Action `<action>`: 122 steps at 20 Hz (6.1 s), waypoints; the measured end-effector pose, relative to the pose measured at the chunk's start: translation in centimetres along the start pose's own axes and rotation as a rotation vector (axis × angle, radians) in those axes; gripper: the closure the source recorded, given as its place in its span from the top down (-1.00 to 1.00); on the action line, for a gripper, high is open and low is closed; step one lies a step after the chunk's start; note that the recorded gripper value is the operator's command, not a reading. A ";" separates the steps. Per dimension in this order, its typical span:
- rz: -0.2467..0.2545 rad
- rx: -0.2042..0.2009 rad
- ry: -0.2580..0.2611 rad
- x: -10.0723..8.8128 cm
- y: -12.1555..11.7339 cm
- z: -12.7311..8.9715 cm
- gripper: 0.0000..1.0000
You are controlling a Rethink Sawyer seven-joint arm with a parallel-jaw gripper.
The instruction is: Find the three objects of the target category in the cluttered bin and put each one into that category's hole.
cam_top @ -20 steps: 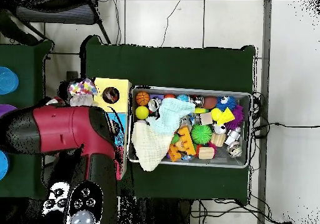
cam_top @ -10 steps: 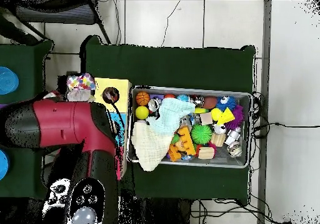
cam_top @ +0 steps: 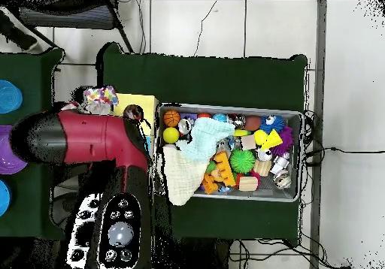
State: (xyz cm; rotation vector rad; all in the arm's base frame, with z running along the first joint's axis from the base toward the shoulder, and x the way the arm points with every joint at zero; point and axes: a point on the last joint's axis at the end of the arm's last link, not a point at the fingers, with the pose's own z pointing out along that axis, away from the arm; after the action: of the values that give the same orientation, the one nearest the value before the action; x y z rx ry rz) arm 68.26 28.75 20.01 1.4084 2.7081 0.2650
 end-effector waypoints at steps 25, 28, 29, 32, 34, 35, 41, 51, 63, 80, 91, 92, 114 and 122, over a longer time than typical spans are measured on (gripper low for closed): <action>0.224 -0.079 0.117 -15.2 -5.2 6.7 -1.00; 0.204 -0.060 0.126 -14.3 -5.9 7.4 -1.00; 0.195 -0.052 0.134 -13.6 -6.1 7.7 -1.00; 0.181 -0.032 0.158 -12.0 -6.7 8.3 -1.00; 0.169 -0.014 0.180 -10.3 -7.2 8.8 -1.00; 0.164 -0.008 0.187 -9.7 -7.3 8.9 -1.00; 0.124 0.041 0.229 -5.2 -8.5 9.8 -1.00; 0.111 0.065 0.245 -3.5 -9.3 10.2 -1.00; -0.012 0.039 0.157 -3.1 -7.2 9.8 1.00; -0.038 0.066 0.098 -6.7 -5.9 6.1 1.00; -0.070 0.175 0.088 -7.9 -7.5 2.5 1.00; -0.070 0.176 0.086 -7.9 -7.5 2.5 1.00; -0.111 0.104 -0.015 -7.7 -6.5 2.9 -1.00; -0.110 0.110 -0.024 -7.9 -6.7 3.0 -1.00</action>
State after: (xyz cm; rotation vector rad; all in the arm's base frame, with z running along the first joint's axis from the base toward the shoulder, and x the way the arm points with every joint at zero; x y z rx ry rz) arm 67.86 18.92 15.72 1.2730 2.8079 0.0928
